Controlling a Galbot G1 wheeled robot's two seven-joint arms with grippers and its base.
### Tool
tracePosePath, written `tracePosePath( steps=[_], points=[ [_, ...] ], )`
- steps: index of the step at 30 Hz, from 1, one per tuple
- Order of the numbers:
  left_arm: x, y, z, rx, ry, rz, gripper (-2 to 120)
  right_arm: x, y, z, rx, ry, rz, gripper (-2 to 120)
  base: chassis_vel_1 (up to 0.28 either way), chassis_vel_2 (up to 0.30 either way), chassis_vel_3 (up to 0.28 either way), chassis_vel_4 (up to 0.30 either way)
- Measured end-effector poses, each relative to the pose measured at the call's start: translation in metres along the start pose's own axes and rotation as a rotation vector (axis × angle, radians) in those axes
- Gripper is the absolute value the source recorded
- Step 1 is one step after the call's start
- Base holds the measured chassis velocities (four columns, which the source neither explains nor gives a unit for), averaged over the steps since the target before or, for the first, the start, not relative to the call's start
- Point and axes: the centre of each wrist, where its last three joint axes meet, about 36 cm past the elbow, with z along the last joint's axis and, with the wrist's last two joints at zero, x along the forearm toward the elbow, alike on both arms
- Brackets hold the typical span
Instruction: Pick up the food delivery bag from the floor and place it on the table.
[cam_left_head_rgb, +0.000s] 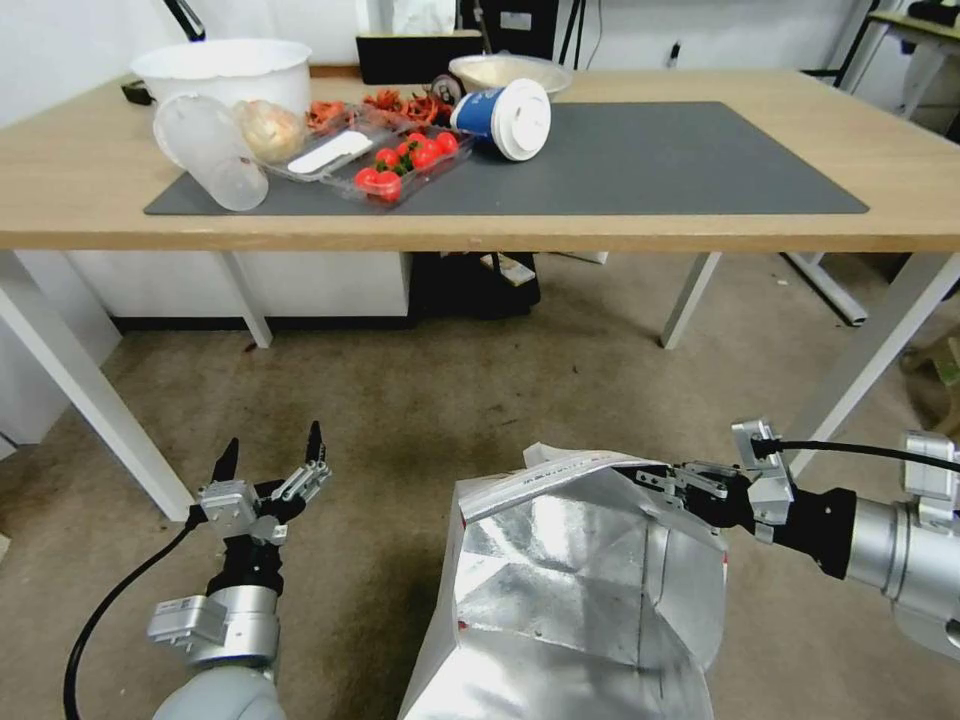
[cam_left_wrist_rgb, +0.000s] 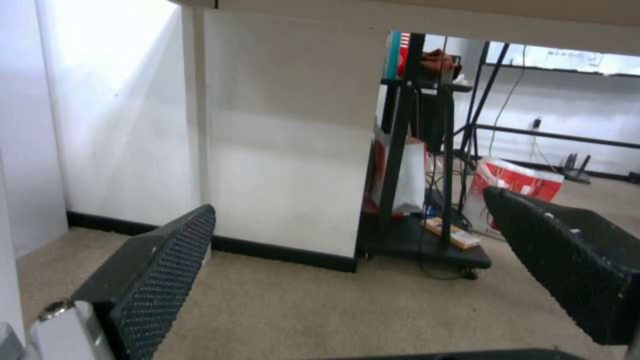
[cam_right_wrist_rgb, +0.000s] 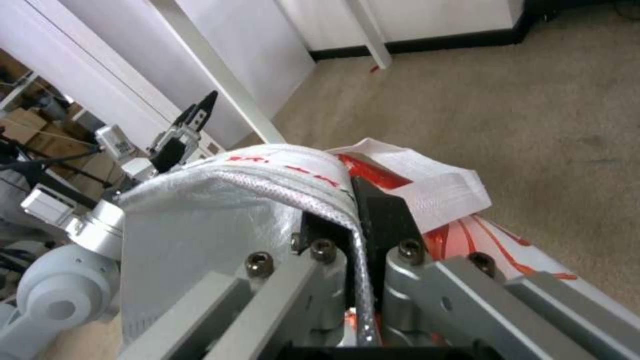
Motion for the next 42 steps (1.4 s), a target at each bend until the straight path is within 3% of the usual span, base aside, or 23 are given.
tracePosePath(
  steps=[42],
  points=[
    [-0.0015, 0.0018, 0.0009, -0.013, 0.01, -0.006, 100, -0.0016, 0.0019, -0.0002, 0.013, 0.001, -0.011, 0, 0.0, 0.0, 0.0, 0.0]
  ],
)
